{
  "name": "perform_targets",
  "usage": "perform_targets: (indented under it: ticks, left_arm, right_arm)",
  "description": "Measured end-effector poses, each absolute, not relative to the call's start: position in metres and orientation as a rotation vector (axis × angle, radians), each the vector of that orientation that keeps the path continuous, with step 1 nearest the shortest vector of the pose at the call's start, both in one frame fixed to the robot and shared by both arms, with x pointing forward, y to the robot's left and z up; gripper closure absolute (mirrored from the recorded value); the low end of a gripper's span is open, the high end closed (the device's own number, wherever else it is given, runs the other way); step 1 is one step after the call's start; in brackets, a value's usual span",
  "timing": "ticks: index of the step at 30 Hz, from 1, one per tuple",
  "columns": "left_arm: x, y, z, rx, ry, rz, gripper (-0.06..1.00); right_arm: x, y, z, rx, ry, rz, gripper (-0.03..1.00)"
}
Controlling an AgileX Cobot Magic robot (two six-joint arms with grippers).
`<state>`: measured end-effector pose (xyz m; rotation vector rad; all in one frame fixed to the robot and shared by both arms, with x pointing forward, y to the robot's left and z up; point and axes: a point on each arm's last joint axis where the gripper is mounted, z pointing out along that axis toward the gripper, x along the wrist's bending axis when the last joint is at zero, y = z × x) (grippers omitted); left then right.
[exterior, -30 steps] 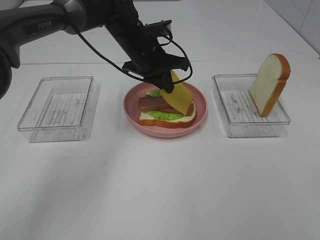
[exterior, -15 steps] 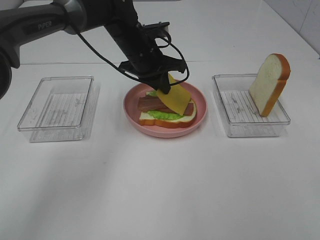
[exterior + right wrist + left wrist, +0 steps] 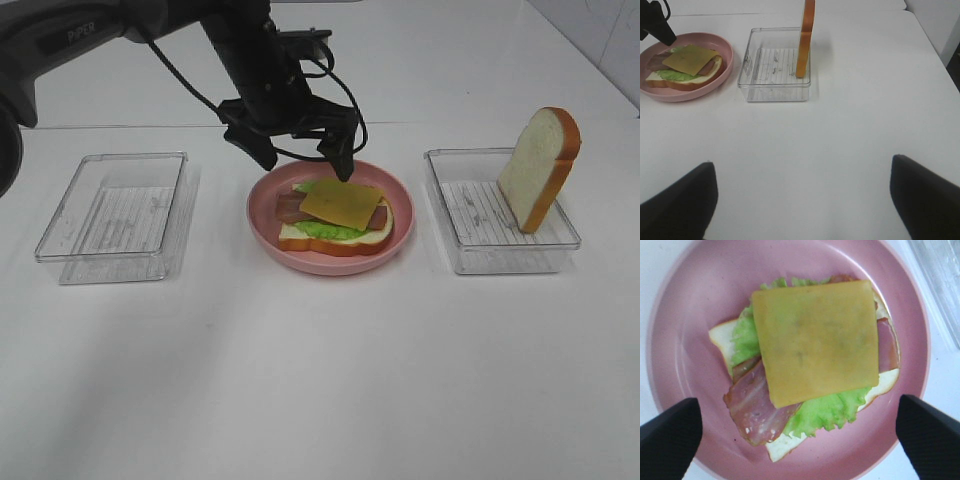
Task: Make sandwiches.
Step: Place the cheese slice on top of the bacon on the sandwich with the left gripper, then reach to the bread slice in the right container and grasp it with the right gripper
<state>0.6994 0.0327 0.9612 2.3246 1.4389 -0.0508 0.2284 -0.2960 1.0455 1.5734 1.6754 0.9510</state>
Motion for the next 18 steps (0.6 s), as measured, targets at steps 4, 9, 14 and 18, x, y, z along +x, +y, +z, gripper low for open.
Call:
perform_targets:
  ticks: [4,9,14,18]
  left_arm:
    - [0.698,0.036,0.986,2.301,1.419,0.010,-0.04]
    - [0.705,0.064,1.021,2.241,1.457,0.122,-0.04]
    - [0.720,0.125,1.058,2.140,1.555,0.284,-0.04]
    - [0.723,0.168,1.077,2.081,1.632,0.360,-0.04]
  right_arm:
    - [0.228,-0.296,1.046,1.573,1.675,0.951,0.12]
    - [0.228,-0.296,1.046,1.574,1.676,0.952,0.12]
    - [0.228,-0.296,1.046,1.574,1.676,0.952,0.12]
    - [0.228,-0.296,1.046,1.574,1.676,0.952,0.12]
